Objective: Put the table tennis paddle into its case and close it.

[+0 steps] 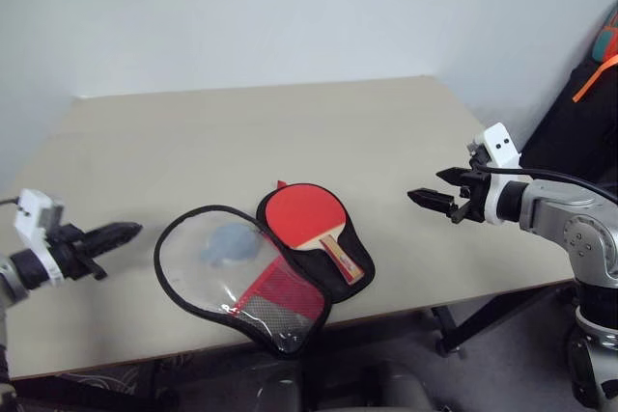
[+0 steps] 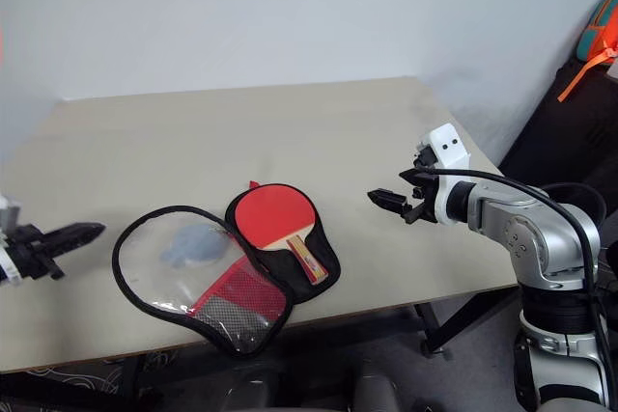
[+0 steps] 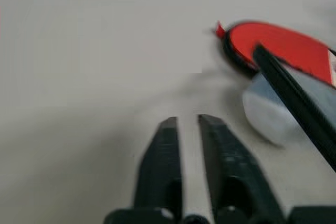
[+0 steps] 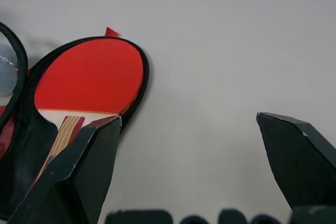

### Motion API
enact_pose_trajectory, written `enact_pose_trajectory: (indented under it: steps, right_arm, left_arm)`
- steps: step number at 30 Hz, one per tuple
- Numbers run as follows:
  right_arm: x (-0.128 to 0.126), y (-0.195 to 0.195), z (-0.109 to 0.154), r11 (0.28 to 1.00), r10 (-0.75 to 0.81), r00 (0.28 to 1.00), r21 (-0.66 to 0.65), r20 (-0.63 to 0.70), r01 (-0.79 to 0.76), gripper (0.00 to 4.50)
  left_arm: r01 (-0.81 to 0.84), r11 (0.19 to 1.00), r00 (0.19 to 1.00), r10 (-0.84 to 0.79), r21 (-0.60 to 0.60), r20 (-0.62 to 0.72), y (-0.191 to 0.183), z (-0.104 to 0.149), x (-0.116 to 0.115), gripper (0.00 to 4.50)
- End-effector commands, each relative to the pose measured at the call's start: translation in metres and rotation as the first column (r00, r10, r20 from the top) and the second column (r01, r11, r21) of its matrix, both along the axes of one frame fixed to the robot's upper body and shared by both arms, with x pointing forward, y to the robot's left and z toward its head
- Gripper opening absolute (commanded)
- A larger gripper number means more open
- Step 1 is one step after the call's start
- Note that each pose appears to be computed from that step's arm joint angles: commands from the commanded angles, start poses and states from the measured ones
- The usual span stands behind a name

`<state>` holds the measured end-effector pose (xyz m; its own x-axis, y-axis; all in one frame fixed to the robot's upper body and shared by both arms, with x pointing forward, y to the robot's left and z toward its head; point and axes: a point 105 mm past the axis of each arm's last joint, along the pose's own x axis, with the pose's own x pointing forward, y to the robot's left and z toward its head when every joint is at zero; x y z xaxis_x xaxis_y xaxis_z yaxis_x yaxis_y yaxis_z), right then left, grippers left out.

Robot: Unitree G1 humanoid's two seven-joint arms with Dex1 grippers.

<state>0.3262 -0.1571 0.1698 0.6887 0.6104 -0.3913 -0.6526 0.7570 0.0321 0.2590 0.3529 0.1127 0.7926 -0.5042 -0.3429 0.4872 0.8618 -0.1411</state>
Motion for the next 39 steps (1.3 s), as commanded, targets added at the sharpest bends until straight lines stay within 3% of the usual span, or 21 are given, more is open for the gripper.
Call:
enact_pose_trajectory:
  steps: [1,5,11,18,25,32,39]
  right_arm:
    - [0.003,0.003,0.019,0.999,0.034,0.997,-0.013,0.074,-0.033,4.50]
    - [0.004,0.003,0.020,0.999,0.038,0.996,-0.021,0.075,-0.037,4.50]
    - [0.003,0.001,0.018,0.999,0.032,0.997,-0.024,0.064,-0.030,4.50]
    - [0.006,-0.006,0.019,1.000,0.003,0.998,-0.026,0.066,-0.001,4.50]
    - [0.011,-0.027,0.033,0.998,-0.038,0.992,-0.053,0.120,0.045,4.50]
    - [-0.014,-0.009,0.047,0.980,0.190,0.957,-0.098,0.218,-0.172,4.50]
    - [-0.054,0.010,0.041,0.861,0.505,0.837,-0.186,0.212,-0.473,4.50]
  left_arm:
    - [0.115,0.992,0.993,-0.115,-0.054,0.008,-0.038,0.005,-0.008,0.11]
    - [0.250,0.959,0.963,-0.260,-0.132,-0.064,-0.078,-0.003,-0.029,0.11]
    - [0.394,0.886,0.914,-0.405,-0.245,0.006,-0.111,0.030,-0.036,0.11]
    - [0.399,0.882,0.917,-0.375,-0.252,0.137,-0.140,0.053,0.005,0.11]
    - [0.349,0.897,0.937,-0.322,-0.272,0.138,-0.174,0.038,0.036,0.11]
    - [0.367,0.887,0.930,-0.346,-0.279,0.125,-0.194,0.030,0.040,0.11]
    - [0.361,0.876,0.929,-0.369,-0.321,0.040,-0.193,0.028,0.033,0.11]
